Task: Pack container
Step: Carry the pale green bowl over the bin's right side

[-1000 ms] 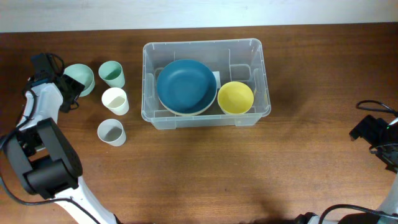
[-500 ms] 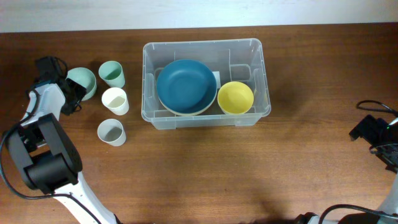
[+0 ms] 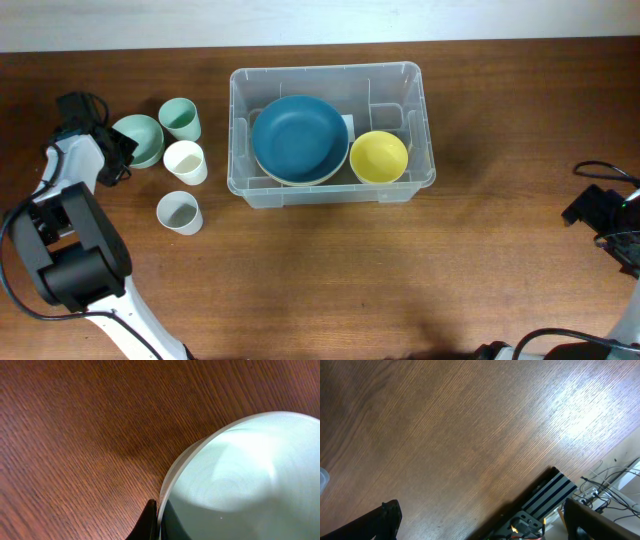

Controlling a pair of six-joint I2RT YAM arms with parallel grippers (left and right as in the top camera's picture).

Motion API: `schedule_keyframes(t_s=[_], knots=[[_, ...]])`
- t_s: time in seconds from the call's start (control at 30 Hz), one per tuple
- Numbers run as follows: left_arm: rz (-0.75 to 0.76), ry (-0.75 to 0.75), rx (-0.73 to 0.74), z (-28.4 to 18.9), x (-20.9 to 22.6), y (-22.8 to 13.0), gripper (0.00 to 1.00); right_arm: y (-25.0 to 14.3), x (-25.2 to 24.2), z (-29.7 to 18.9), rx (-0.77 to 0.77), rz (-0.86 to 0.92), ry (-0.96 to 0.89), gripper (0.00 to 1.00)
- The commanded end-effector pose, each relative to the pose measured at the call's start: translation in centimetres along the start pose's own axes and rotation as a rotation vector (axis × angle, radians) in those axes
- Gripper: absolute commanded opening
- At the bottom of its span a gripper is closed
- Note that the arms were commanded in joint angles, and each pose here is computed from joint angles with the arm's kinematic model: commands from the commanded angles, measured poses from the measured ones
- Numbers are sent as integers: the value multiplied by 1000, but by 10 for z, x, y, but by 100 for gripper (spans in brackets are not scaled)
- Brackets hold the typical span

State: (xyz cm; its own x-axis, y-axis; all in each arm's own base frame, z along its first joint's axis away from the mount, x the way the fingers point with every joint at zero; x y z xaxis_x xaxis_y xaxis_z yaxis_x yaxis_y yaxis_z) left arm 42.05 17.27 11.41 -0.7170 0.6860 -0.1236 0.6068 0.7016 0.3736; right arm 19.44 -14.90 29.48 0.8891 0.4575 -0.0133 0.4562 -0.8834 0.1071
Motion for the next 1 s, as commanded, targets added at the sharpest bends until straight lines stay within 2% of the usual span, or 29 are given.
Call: schedule_keyframes(t_s=[0.0, 0.2, 0.4, 0.57, 0.77, 0.97], knots=[[-37, -1, -34, -5, 12, 19, 1, 0, -1, 2, 7, 3, -1, 99], [-100, 4, -94, -36, 33, 54, 1, 0, -1, 2, 7, 3, -1, 99], [-128, -38, -205, -92, 34, 93, 1, 0, -1, 2, 7, 3, -1, 99], [-73, -237, -291, -153, 7, 108, 1, 0, -1, 2, 7, 3, -1, 99], [86, -518, -325, -225, -54, 85, 1, 0, -1, 2, 7, 3, -1, 99], [442, -698, -337, -282, -142, 13, 1, 0, -1, 2, 7, 3, -1, 99]])
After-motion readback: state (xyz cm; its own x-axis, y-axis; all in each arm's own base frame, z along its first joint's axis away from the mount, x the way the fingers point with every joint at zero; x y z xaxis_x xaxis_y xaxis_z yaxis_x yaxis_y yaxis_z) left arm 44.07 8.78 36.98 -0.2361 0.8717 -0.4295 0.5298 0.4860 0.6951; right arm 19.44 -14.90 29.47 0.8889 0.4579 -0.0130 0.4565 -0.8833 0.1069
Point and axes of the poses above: each gripper's point midway between its finger pads, its own z axis out along the fingers, its own x axis along the line the jaws close on, y = z × x, the point moved 10 cm from there along -z, back along the fingers, and after that the axes turned 12 degrees about z, right-handed, at the moved point
